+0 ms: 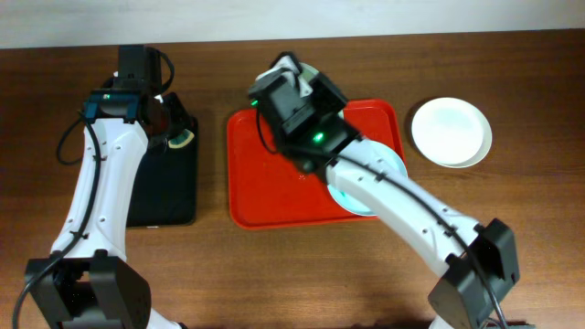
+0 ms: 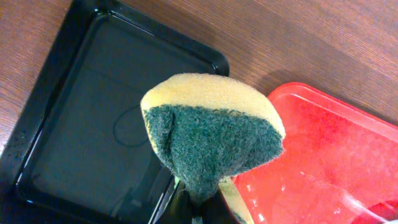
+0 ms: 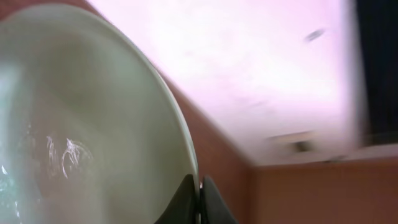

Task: Clean dirty plates on tray and stack at the side
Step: 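Lift the back plate with the right gripper and carry it right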

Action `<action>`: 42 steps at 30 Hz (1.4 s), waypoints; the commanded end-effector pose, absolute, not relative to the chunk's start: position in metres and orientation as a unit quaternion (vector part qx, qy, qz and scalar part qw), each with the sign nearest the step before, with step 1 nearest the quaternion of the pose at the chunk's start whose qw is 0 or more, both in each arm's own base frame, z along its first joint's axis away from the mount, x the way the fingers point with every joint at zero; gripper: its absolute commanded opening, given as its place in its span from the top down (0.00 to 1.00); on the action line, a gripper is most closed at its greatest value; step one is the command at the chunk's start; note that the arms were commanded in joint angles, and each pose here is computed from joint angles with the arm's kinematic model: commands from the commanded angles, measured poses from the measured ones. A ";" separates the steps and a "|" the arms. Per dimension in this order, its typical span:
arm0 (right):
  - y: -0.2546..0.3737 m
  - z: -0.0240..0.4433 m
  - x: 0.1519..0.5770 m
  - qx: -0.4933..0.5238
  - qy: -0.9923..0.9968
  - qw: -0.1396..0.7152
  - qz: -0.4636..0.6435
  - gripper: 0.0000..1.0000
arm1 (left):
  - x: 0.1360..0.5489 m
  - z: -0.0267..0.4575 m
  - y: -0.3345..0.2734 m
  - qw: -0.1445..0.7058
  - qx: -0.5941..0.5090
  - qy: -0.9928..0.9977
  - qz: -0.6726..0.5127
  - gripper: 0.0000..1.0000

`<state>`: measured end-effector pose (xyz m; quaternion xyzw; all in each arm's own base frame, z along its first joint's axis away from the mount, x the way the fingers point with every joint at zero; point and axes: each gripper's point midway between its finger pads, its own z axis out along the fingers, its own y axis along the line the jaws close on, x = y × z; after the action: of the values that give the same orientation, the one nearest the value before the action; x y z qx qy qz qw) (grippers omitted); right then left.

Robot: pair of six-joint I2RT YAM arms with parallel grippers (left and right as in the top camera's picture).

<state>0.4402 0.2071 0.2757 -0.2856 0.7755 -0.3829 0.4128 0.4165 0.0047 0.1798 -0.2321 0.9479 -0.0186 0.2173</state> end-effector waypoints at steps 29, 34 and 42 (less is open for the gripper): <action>0.026 0.177 0.446 -0.049 0.948 0.231 0.215 0.96 | 0.417 0.177 0.010 0.220 -0.230 0.948 -0.004 1.00; -0.063 0.154 0.434 0.052 0.960 0.223 0.161 0.96 | 0.417 0.177 0.010 0.219 -0.230 0.948 -0.004 1.00; -0.144 0.102 0.415 0.169 0.957 0.222 0.084 0.96 | 0.417 0.177 0.010 0.220 -0.230 0.948 -0.004 1.00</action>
<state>0.4206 -0.1325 0.1200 0.1211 0.9610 0.0917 0.2309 0.4170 0.0067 0.1790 -0.2333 0.9472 -0.0130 0.2196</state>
